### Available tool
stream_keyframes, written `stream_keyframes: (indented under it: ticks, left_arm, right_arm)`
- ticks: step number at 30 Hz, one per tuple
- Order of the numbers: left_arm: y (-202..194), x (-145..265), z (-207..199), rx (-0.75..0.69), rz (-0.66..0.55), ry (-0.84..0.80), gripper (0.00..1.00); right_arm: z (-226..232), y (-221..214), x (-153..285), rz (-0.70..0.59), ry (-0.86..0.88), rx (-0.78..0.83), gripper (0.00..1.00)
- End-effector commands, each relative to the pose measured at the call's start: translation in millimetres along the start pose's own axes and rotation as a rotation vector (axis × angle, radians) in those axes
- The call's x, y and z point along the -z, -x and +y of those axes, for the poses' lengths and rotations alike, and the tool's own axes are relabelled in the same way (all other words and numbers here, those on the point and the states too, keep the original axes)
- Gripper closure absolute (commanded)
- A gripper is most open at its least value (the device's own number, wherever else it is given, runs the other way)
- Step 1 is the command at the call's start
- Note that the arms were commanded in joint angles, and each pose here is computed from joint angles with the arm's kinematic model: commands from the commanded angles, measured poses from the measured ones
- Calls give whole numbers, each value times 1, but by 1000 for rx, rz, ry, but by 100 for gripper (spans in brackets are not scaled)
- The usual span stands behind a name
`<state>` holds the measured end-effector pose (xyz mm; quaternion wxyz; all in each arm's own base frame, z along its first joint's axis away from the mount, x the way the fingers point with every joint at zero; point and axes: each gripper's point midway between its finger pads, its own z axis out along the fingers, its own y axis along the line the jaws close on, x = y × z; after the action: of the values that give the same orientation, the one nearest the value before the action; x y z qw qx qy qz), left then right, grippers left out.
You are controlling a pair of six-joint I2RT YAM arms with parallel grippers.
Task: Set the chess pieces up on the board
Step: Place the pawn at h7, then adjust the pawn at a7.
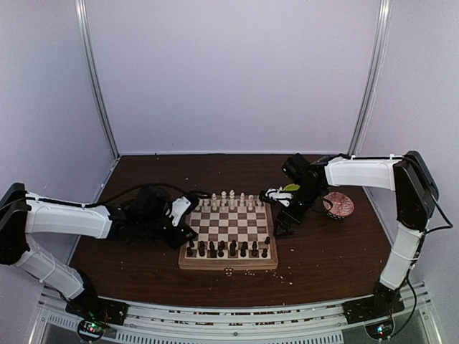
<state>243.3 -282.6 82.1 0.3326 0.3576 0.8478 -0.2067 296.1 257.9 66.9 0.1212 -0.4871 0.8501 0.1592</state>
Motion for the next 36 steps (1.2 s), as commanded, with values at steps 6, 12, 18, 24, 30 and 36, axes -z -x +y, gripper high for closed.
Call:
stream_keyframes:
  ticks: [6,12,18,24,30,36]
  left_arm:
    - [54,26,-4,1,-160,9,72]
    - [57,28,-5,3,-168,3,72]
    - [58,28,-6,3,-174,0,72]
    - [58,25,-6,5,-172,-8,71]
    - [55,22,-6,8,-166,-10,72]
    - [52,22,-6,10,-161,-8,71]
  right_arm:
    - [-9,8,-9,56,-124,31,0]
    - [-13,9,-15,82,-166,37,0]
    - [-18,9,-18,91,-189,33,1]
    - [-13,10,-22,95,-169,43,1]
    - [-1,14,-25,95,-147,79,0]
    - [10,13,-30,107,-119,101,0]
